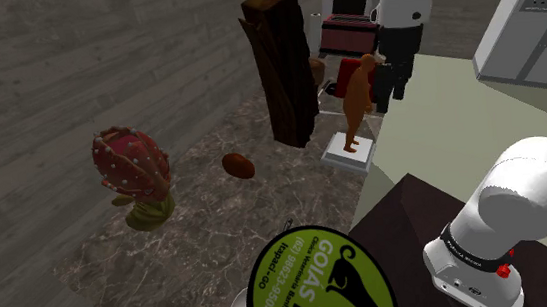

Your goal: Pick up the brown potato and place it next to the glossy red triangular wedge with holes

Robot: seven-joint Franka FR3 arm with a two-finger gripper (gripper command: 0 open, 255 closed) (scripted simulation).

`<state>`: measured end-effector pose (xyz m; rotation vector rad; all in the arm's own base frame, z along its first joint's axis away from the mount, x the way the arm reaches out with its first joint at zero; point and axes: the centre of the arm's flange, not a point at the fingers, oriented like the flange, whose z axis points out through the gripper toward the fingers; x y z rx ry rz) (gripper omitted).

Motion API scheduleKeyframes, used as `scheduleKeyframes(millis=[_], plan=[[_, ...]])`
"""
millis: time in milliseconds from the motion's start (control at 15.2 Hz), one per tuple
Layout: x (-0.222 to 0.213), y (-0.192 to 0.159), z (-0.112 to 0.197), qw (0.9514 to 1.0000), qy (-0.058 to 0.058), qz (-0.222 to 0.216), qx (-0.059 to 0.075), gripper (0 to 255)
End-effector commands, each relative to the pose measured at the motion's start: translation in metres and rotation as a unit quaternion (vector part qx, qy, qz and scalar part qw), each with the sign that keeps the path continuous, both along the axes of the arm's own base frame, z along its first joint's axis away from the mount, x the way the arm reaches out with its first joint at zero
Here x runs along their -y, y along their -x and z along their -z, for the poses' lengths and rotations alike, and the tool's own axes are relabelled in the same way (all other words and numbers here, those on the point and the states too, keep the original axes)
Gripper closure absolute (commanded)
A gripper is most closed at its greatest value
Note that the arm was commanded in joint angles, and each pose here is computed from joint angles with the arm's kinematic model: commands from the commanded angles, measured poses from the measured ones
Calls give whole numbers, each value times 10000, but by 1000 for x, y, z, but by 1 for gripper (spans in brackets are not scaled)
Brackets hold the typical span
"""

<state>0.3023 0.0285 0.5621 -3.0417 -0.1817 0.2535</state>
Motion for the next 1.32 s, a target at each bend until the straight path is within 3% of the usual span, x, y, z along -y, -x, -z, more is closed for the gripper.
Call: scheduleKeyframes(millis=[0,594,1254], plan=[[0,0,0,10000,0,0,0,0],[-89,-72,49,9976,522,-359,286,0],[-187,-149,108,9892,1098,-755,603,0]])
